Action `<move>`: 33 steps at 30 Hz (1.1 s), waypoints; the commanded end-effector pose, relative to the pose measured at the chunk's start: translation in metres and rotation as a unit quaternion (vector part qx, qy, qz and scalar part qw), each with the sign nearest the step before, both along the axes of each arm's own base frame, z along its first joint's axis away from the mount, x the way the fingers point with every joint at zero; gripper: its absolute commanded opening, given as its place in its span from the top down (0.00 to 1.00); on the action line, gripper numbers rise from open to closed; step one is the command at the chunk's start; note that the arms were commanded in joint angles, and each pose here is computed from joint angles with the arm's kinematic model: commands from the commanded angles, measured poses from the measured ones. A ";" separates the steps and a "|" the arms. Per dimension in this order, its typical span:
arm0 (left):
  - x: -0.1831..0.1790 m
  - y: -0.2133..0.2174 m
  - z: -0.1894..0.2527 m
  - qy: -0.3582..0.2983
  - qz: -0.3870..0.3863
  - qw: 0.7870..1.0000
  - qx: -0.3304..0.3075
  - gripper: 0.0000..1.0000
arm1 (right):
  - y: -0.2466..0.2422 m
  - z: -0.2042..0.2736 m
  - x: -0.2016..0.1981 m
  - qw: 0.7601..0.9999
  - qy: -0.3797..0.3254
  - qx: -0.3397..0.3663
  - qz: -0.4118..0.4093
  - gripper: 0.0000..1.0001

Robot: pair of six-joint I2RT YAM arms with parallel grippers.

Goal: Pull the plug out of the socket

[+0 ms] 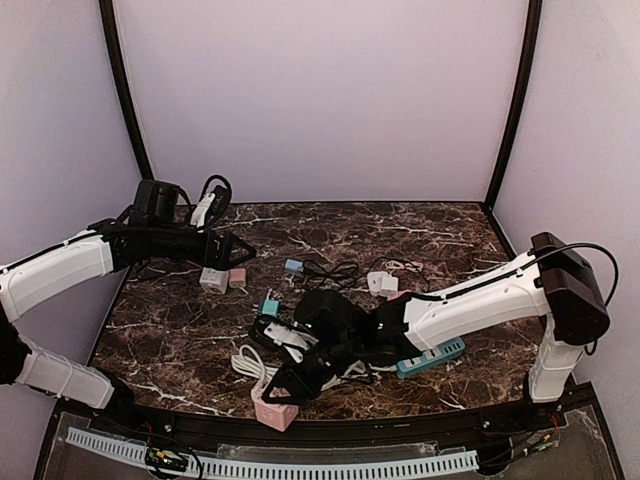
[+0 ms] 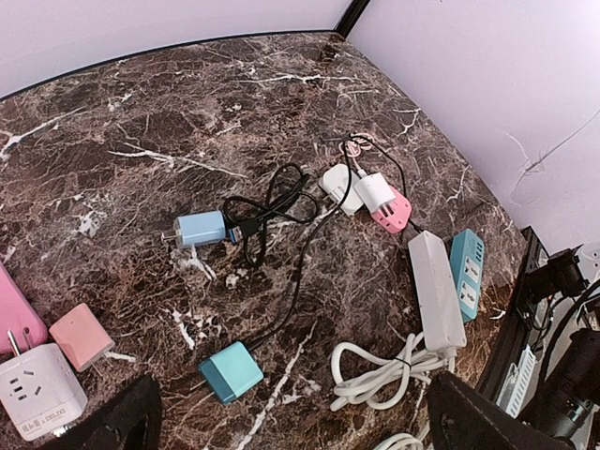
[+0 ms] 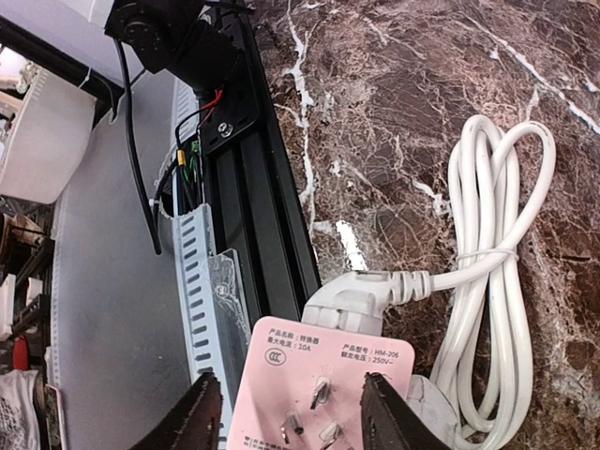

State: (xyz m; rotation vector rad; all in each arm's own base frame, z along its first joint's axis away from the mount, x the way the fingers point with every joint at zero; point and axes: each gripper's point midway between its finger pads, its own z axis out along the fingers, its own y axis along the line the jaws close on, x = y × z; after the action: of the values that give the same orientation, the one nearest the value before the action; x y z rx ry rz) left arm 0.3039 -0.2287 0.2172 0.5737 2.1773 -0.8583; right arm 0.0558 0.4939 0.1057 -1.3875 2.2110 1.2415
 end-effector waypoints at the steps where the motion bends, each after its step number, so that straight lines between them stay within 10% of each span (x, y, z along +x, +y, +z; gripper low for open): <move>1: -0.006 0.002 -0.003 0.001 -0.008 1.000 0.001 0.02 | 0.006 -0.005 -0.002 1.000 -0.017 -0.006 0.007 0.54; 7: -0.007 0.002 -0.002 0.000 -0.010 1.000 0.001 0.02 | 0.000 -0.024 -0.004 0.998 -0.053 -0.043 0.002 0.61; 16: -0.008 0.002 -0.004 0.002 -0.010 1.000 0.000 0.02 | -0.008 -0.024 0.008 0.992 -0.105 -0.058 -0.042 1.00; 33: -0.070 0.011 -0.060 0.198 0.090 0.959 -0.180 0.03 | -0.033 0.055 0.076 0.967 -0.162 0.028 -0.197 1.00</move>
State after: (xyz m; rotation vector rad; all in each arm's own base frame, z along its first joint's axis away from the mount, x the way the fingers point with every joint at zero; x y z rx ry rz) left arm 0.2482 -0.2172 0.1625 0.2210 2.2992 -1.1504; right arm 0.1099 0.4591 0.1199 -1.1257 2.1781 0.8128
